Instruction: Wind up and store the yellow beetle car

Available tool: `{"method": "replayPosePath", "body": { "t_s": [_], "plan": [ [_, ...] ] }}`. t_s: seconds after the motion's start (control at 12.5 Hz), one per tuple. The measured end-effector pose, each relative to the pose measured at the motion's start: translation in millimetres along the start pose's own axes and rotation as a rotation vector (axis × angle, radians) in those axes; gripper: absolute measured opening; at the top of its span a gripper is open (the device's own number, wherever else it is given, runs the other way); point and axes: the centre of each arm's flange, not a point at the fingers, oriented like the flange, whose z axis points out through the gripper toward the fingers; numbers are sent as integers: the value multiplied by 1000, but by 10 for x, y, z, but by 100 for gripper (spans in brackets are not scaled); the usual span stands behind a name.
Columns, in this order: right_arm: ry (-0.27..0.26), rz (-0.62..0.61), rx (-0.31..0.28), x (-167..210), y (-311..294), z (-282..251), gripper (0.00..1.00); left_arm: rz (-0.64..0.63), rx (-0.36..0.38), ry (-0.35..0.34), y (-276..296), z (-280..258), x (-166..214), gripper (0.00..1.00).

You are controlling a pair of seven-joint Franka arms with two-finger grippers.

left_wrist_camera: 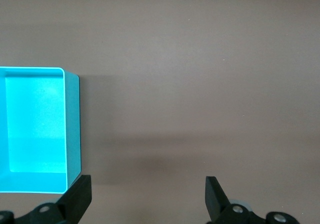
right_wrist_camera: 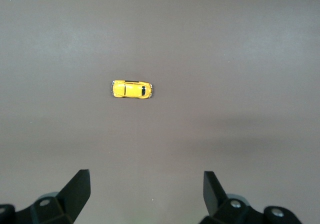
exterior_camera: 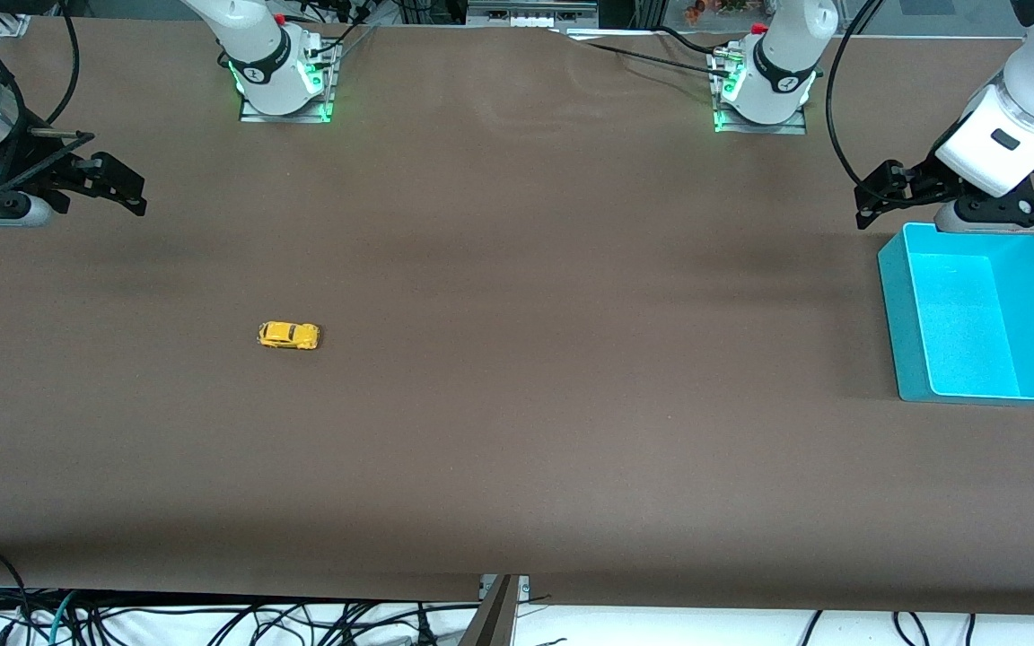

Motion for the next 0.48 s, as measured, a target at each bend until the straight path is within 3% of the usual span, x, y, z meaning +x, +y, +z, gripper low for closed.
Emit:
{"method": "replayPosePath", "body": {
  "t_s": [0.48],
  "plan": [
    [3, -1, 0, 1, -9, -12, 100, 0, 0, -1, 0, 0, -1, 100]
  ]
}}
